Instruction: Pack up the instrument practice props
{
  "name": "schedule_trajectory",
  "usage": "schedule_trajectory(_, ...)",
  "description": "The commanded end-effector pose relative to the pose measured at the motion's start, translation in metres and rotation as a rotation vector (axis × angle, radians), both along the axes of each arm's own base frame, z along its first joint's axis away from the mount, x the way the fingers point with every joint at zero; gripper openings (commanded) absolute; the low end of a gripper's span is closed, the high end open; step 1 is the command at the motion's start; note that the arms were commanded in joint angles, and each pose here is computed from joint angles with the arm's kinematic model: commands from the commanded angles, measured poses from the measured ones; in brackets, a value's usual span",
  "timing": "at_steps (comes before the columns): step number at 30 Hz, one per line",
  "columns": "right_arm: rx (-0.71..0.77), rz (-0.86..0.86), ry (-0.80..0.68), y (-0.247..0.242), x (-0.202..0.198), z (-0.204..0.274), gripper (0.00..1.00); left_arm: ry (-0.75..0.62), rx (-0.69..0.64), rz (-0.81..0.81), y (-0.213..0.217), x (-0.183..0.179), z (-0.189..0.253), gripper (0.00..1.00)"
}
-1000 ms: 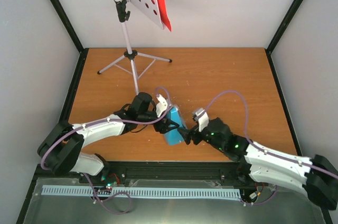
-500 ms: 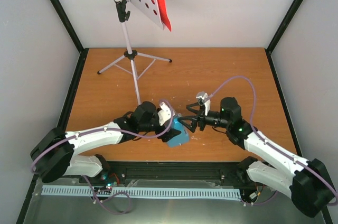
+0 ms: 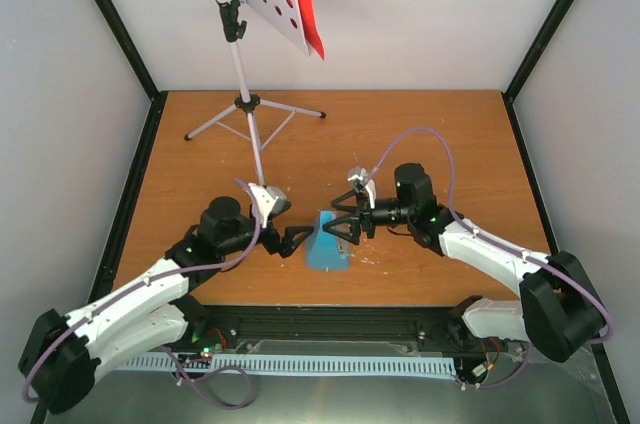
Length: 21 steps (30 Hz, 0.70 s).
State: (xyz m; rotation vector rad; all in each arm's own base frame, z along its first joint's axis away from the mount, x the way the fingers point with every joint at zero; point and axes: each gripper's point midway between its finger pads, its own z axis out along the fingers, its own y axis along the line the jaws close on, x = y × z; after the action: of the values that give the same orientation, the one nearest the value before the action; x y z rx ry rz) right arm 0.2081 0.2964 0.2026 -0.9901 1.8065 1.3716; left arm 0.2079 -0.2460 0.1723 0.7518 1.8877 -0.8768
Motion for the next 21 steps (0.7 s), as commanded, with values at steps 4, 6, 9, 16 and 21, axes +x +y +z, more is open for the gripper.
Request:
schedule_trajectory(4,0.023,0.078,0.013,0.012,-0.017,-0.003,0.91,0.078,-0.161,0.034,0.009,0.021,0.077,0.99)
schedule_trajectory(6,0.007,0.072,0.002,0.017,-0.020,-0.008,0.86,0.095,-0.173,0.073,0.015,0.034,0.091,1.00)
schedule_trajectory(9,-0.043,0.041,-0.032,0.022,-0.018,-0.021,0.81,0.132,-0.217,0.136,0.032,0.057,0.106,0.99)
schedule_trajectory(16,-0.212,-0.135,-0.204,0.030,-0.006,-0.051,0.70,0.298,-0.235,0.353,0.082,0.105,0.070,0.99)
schedule_trajectory(21,-0.287,-0.361,-0.277,0.013,0.018,-0.055,0.64,0.337,-0.237,0.451,0.101,0.112,0.048,1.00)
